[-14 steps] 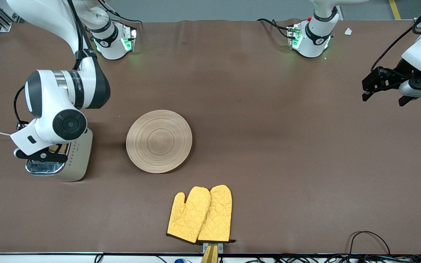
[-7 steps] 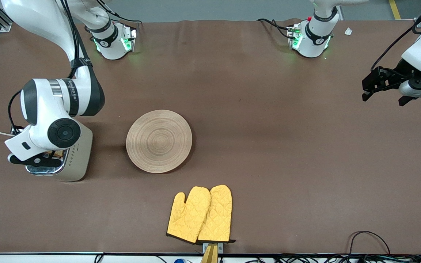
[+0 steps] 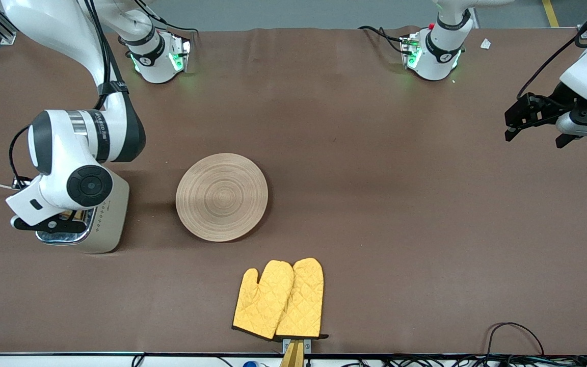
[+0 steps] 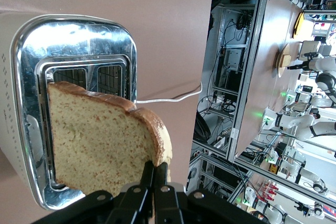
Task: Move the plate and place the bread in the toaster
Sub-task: 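Open the right gripper and raise it away from the toaster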
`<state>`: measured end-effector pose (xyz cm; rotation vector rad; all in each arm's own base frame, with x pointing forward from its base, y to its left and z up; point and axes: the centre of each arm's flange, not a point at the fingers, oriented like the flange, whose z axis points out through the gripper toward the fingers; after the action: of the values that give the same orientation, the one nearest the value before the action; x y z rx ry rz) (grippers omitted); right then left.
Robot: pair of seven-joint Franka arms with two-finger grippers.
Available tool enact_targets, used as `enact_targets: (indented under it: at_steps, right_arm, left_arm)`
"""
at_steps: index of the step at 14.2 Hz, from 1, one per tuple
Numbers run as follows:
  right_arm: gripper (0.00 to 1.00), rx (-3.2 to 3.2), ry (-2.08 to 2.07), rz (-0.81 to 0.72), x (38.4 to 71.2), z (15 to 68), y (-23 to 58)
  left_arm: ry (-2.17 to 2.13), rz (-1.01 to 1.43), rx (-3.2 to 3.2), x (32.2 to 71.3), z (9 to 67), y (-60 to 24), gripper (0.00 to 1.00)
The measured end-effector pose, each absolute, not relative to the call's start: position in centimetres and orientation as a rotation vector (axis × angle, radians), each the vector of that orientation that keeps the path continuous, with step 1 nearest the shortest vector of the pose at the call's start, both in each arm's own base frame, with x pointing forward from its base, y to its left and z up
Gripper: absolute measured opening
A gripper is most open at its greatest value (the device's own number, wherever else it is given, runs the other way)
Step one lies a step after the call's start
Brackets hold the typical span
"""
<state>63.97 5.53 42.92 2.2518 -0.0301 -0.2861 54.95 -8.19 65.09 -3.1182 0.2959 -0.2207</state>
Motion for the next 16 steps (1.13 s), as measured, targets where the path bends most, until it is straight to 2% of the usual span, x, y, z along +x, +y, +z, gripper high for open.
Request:
enact_targets:
  at_steps: [10,11,13,15,16]
  right_arm:
    - [0.03,2.244,0.005,-0.319,64.0,40.0,5.4]
    - [0.09,2.248,0.008,-0.335,64.0,39.1,5.4]
    - [0.13,2.336,-0.035,-0.426,63.9,36.4,4.6]
    - [0.31,2.441,-0.107,-0.501,63.9,34.8,3.2]
    - [0.43,2.467,-0.128,-0.496,64.2,35.2,3.0]
  left_arm:
    - [0.296,-0.22,-3.118,55.0,65.1,-8.2,1.0]
    - [0.296,-0.22,-3.118,55.0,65.1,-8.2,1.0]
    - [0.296,-0.22,-3.118,55.0,65.1,-8.2,1.0]
    - [0.296,-0.22,-3.118,55.0,65.1,-8.2,1.0]
    - [0.296,-0.22,-3.118,55.0,65.1,-8.2,1.0]
